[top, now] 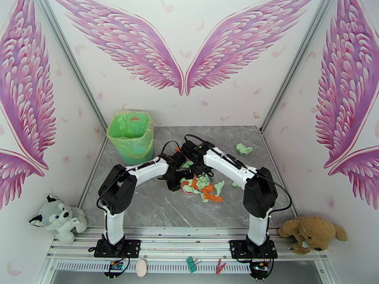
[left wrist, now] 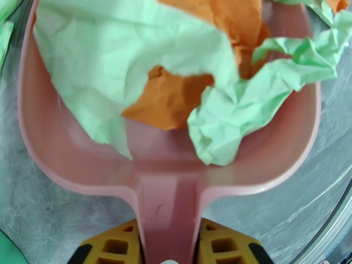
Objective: Sweep away the paper scraps from the table
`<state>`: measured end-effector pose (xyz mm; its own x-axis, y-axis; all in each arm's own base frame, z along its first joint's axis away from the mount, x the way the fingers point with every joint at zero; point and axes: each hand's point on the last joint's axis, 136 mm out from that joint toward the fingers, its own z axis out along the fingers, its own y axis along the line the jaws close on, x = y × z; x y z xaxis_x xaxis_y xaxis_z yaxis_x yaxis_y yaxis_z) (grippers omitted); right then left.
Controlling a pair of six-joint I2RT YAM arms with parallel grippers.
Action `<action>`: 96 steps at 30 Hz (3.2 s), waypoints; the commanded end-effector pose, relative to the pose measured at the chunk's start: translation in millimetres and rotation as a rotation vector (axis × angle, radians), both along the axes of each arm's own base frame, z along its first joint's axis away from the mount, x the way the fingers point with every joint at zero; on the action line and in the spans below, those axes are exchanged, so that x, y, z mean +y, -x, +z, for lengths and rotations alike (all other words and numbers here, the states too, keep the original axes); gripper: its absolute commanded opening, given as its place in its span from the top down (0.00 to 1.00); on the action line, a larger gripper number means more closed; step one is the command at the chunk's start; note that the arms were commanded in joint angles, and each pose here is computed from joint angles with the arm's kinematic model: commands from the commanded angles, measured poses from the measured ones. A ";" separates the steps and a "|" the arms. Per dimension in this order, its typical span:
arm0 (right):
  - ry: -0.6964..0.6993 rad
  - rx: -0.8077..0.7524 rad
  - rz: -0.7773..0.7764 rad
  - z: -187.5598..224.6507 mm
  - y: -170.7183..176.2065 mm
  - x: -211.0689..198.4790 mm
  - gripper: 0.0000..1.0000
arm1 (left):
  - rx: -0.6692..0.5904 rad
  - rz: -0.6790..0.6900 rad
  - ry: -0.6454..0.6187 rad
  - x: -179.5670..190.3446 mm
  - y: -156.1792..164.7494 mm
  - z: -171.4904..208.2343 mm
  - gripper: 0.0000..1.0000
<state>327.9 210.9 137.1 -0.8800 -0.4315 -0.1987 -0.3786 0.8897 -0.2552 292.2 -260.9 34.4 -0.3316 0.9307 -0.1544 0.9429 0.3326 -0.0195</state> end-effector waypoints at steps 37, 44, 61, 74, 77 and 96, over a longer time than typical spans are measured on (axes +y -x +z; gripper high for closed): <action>-0.005 -0.301 -0.160 108.2 37.8 -110.2 1.00 | -0.269 0.211 0.299 4.6 -59.1 139.4 1.00; -0.004 -0.278 -0.169 85.2 52.6 -121.9 1.00 | -0.352 0.295 0.279 37.6 -69.2 197.2 1.00; -0.068 -0.262 -0.157 72.9 54.3 -121.3 1.00 | -0.572 0.573 0.188 159.7 -81.6 309.7 1.00; -0.081 -0.234 -0.159 62.2 56.7 -117.6 1.00 | -0.716 0.840 -0.192 270.8 -115.5 306.8 1.00; -0.083 -0.230 -0.162 60.1 58.5 -118.0 1.00 | -0.739 0.841 -0.287 282.5 -125.1 296.1 1.00; -0.080 -0.222 -0.141 48.6 64.7 -120.7 1.00 | -0.724 0.662 -0.609 294.6 -162.2 247.9 1.00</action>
<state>261.6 87.9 186.4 -0.8709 -0.2839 -0.4011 -0.1876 0.9465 -0.2625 457.6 28.9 288.3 -0.7985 0.5840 -0.1458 0.2742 0.5686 0.7756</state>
